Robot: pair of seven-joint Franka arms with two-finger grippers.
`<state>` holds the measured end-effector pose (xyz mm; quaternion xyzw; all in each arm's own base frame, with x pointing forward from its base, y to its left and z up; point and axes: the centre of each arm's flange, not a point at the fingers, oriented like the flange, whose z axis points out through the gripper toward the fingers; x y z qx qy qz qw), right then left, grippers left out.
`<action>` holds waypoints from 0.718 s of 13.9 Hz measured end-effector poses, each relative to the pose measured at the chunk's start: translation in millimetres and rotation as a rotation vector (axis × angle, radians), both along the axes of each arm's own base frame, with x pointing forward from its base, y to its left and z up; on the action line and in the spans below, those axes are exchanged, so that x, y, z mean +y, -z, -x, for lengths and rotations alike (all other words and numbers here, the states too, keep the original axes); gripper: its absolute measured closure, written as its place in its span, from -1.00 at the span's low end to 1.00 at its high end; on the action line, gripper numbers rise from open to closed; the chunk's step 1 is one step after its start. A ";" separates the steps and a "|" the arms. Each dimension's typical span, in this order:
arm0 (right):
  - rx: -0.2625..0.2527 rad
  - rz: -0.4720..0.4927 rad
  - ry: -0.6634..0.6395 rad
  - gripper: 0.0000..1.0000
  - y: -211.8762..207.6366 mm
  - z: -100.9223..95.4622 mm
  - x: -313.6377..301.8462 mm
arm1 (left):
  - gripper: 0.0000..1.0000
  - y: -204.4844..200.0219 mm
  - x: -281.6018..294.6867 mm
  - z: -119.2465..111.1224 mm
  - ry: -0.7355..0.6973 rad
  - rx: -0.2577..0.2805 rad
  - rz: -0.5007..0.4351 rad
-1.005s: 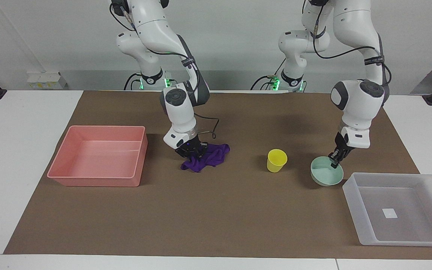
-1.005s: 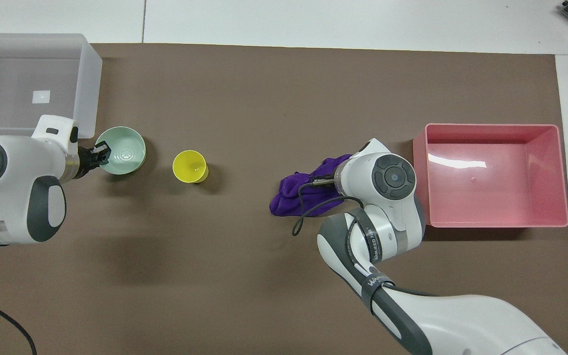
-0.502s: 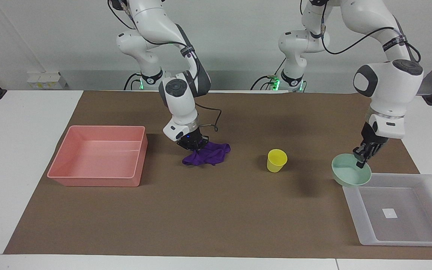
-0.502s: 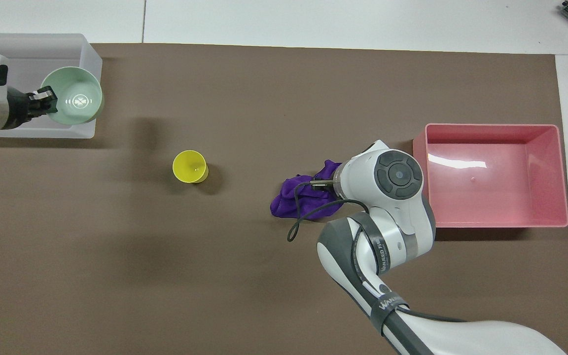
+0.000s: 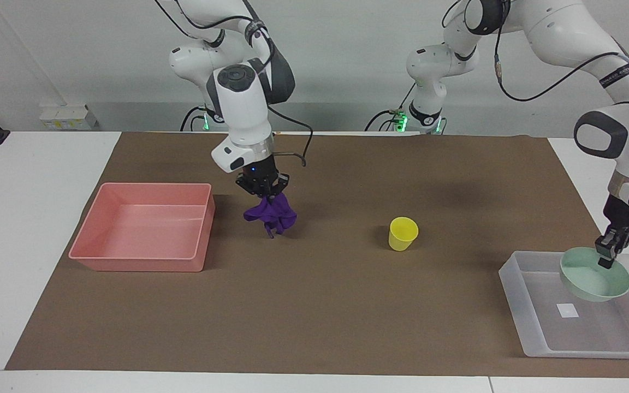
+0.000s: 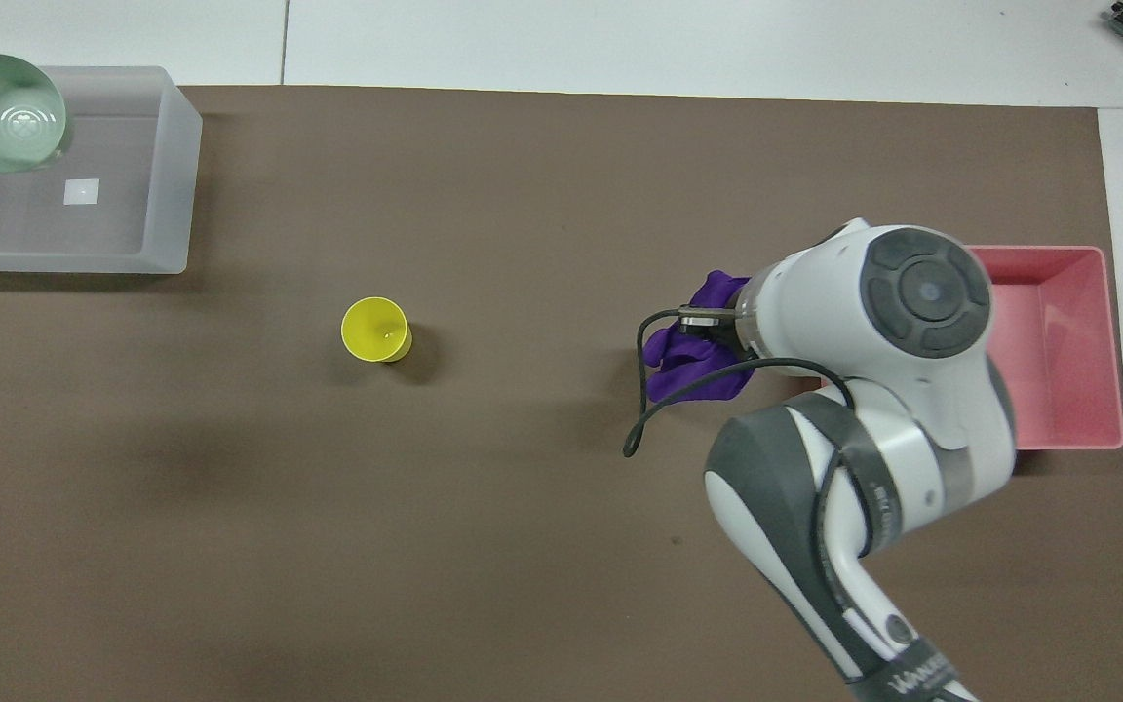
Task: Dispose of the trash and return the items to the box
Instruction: 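Lift the bowl into the clear bin while the right gripper carries the cloth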
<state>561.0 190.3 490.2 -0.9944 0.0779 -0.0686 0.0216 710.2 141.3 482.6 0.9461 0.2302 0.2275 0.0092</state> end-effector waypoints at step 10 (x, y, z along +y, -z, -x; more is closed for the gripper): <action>-0.003 0.069 -0.039 0.85 -86.5 21.8 -234.1 | 0.96 97.9 38.9 -38.7 0.018 -0.044 -0.053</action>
